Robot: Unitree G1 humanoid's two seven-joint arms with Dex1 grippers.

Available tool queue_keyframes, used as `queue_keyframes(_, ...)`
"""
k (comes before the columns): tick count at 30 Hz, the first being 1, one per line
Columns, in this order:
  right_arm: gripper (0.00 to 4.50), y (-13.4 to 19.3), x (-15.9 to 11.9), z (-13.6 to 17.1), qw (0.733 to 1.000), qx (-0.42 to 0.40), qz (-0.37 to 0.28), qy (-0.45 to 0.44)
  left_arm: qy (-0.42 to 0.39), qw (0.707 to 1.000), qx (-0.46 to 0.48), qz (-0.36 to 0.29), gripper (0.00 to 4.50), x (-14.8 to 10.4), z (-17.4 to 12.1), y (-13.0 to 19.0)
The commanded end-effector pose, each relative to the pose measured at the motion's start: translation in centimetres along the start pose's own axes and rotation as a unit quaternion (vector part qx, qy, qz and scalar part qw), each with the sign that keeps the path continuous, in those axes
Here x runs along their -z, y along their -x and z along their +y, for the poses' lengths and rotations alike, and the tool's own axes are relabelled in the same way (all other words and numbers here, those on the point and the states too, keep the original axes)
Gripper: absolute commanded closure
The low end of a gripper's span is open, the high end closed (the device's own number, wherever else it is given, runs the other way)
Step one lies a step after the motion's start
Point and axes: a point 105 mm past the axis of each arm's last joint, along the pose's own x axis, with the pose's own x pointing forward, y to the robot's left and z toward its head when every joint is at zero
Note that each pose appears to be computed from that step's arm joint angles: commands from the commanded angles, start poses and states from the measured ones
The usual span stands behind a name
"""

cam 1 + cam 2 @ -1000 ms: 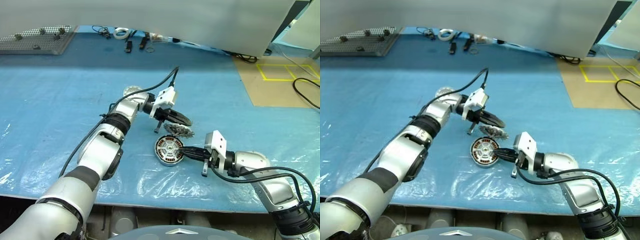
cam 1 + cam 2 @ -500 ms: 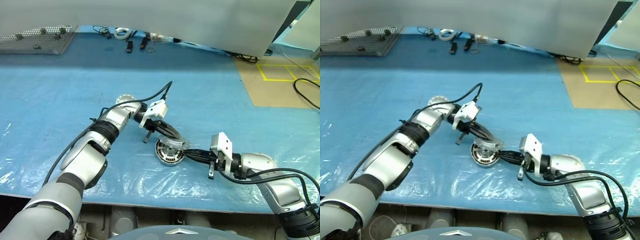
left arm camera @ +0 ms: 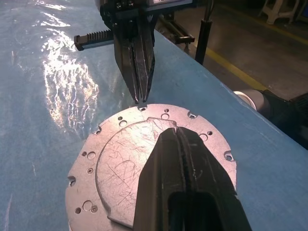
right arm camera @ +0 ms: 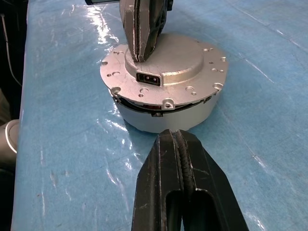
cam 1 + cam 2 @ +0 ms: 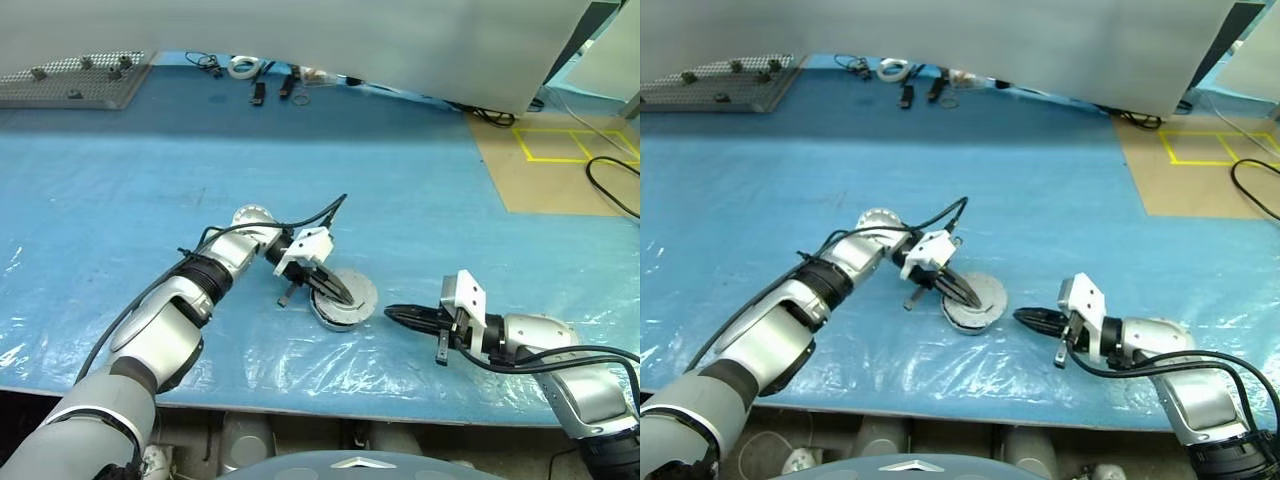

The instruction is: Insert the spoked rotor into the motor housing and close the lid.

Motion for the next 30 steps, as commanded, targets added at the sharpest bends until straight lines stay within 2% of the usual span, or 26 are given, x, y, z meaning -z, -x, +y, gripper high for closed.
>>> queue_keyframes(1,4.5,0.3,-1.1,0.0,1.0,-0.001,-0.016,0.021,-0.01,1.0,0.004,0.003,4.45,0.3,-0.3,-0.3)
queue_keyframes(8,4.5,-0.2,-1.4,-0.1,0.999,0.0,-0.023,0.024,-0.019,0.997,0.042,0.061,4.45,3.3,-3.2,-0.4)
queue_keyframes(14,4.5,-0.5,-1.5,-0.2,0.999,-0.01,-0.025,0.027,-0.012,0.997,0.037,0.066,4.45,3.9,-3.8,-0.1)
queue_keyframes(19,4.5,-0.9,-1.7,-0.4,0.999,-0.016,-0.028,0.031,-0.014,0.999,-0.005,0.037,4.45,2.6,-2.1,0.6)
queue_keyframes(25,4.5,-1.1,-1.9,-0.4,0.999,-0.023,-0.034,0.028,-0.02,0.996,-0.089,-0.021,4.45,-0.9,0.9,2.7)
queue_keyframes(30,4.5,-1.0,-2.1,0.1,0.998,-0.036,-0.037,0.021,-0.015,0.99,-0.134,-0.041,4.45,-2.7,1.1,5.2)
